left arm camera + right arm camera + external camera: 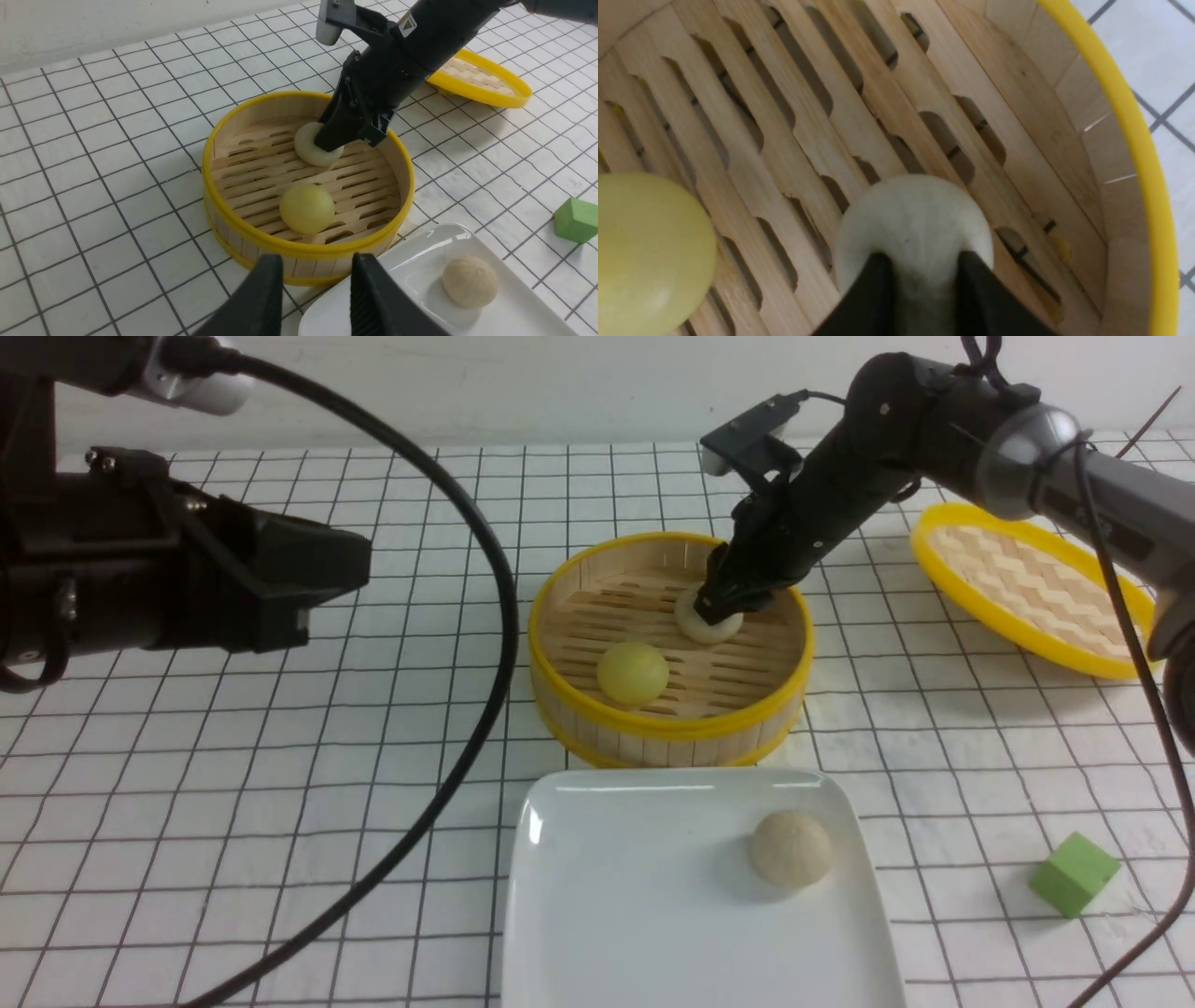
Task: Put the steamed buns into the plate on the white-black tablecloth.
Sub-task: 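Reach toward a bun in the bamboo steamer with the right gripper, then move the steamed bun from the bamboo steamer onto the white plate with the right gripper, then reach into the bamboo steamer and grasp a bun with the left gripper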
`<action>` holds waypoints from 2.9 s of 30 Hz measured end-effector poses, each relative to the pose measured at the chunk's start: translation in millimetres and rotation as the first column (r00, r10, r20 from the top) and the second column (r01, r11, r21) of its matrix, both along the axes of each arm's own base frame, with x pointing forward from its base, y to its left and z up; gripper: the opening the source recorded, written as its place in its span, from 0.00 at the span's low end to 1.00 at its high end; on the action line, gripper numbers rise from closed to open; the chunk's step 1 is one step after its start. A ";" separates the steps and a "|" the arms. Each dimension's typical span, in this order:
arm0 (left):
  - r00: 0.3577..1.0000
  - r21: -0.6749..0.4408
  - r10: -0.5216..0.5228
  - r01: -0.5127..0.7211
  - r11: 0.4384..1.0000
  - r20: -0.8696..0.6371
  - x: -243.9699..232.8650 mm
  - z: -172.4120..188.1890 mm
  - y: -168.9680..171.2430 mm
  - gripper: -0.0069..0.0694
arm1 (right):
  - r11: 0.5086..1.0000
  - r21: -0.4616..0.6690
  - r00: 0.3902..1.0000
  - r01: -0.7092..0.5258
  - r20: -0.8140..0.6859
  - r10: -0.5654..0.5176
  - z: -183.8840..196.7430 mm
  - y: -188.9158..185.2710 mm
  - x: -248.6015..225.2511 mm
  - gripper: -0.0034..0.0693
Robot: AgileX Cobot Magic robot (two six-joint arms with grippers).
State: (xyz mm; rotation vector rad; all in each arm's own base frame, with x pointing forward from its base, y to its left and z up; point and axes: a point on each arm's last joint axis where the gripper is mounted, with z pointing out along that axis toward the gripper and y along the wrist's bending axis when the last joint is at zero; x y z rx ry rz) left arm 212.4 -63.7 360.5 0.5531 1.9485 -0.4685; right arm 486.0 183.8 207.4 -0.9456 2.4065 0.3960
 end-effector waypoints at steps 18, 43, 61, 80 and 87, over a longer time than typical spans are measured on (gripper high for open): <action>1.000 0.000 0.013 -0.013 1.000 -0.001 3.6 -1.6 0.6 0.41 | 0.989 0.128 0.979 -0.073 0.197 0.047 235.5 -25.0 -127.0 0.08; 0.999 -0.001 -0.020 0.020 1.000 -0.046 5.2 -7.3 -2.1 0.41 | 0.972 0.020 0.938 -0.232 -0.260 0.229 11.8 36.1 -165.0 0.08; 0.999 -0.001 -0.022 0.022 1.000 -0.047 5.1 -7.4 -2.2 0.41 | 0.964 0.000 0.921 -0.267 -0.293 0.255 -18.0 40.5 -157.2 0.20; 0.993 -0.001 -0.049 0.049 0.999 -0.104 10.7 -16.8 -4.7 0.41 | 0.946 0.045 0.946 -0.321 0.068 0.317 160.1 20.0 -192.5 0.80; 0.958 -0.040 -0.113 0.106 0.994 -0.262 37.3 -51.9 -12.9 0.41 | 0.987 -0.047 0.955 -0.155 0.248 0.161 233.1 -31.8 -247.9 0.71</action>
